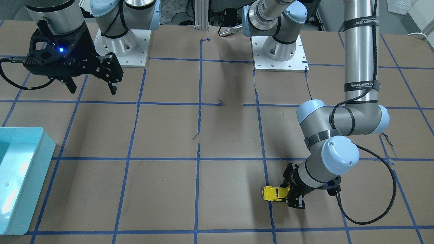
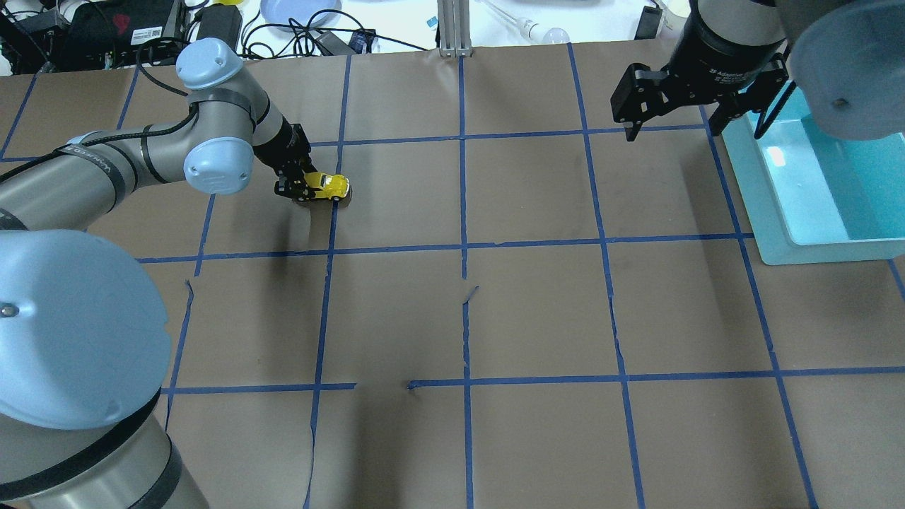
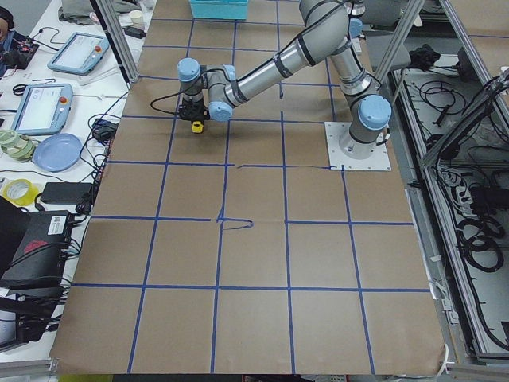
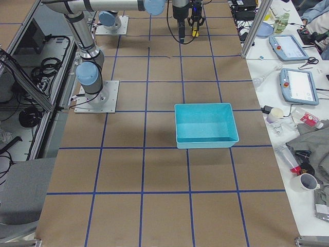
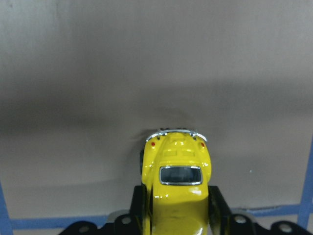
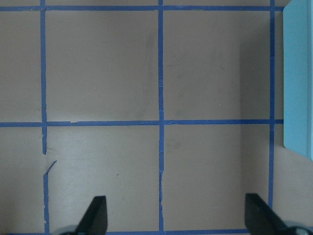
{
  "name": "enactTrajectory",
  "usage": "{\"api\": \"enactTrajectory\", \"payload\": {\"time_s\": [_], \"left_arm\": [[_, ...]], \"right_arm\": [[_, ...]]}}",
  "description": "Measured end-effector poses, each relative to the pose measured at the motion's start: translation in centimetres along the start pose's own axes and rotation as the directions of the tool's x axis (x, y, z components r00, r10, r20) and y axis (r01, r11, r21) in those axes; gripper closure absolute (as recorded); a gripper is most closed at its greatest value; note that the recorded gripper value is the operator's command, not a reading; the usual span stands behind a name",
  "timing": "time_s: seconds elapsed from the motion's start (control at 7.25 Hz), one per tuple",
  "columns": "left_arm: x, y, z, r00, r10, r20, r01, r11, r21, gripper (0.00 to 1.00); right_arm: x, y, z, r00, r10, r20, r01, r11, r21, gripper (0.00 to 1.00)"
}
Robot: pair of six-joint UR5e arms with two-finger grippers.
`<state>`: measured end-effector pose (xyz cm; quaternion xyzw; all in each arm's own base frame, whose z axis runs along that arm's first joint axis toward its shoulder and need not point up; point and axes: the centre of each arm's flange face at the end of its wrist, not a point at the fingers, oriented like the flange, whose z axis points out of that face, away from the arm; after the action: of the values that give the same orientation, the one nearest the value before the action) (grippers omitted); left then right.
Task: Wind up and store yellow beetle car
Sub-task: 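Pull the car back toward the robot with the left gripper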
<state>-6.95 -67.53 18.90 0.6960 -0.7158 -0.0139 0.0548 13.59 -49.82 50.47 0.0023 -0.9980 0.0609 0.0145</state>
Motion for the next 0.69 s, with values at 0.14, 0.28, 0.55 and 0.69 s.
{"api": "enactTrajectory", "payload": {"time_s": [0.14, 0.28, 0.55, 0.69], "left_arm": [[0.0, -0.8, -0.1, 1.000, 0.004, 0.000, -0.004, 1.000, 0.012, 1.00], [0.1, -1.8, -0.2, 1.000, -0.002, -0.002, 0.002, 1.000, 0.016, 1.00], [0.2, -4.2, -0.5, 1.000, -0.020, -0.008, 0.020, 1.000, 0.020, 1.00], [0.3, -5.6, -0.7, 1.000, -0.028, -0.010, 0.028, 0.999, 0.025, 1.00]], "right_arm": [[0.0, 0.0, 0.0, 1.000, 0.000, 0.000, 0.000, 1.000, 0.000, 0.00], [0.0, 0.0, 0.0, 1.000, 0.000, 0.001, 0.000, 1.000, 0.000, 0.00], [0.0, 0.0, 0.0, 1.000, 0.000, 0.001, 0.000, 1.000, 0.000, 0.00], [0.0, 0.0, 0.0, 1.000, 0.001, 0.000, -0.001, 1.000, 0.000, 0.00]]}}
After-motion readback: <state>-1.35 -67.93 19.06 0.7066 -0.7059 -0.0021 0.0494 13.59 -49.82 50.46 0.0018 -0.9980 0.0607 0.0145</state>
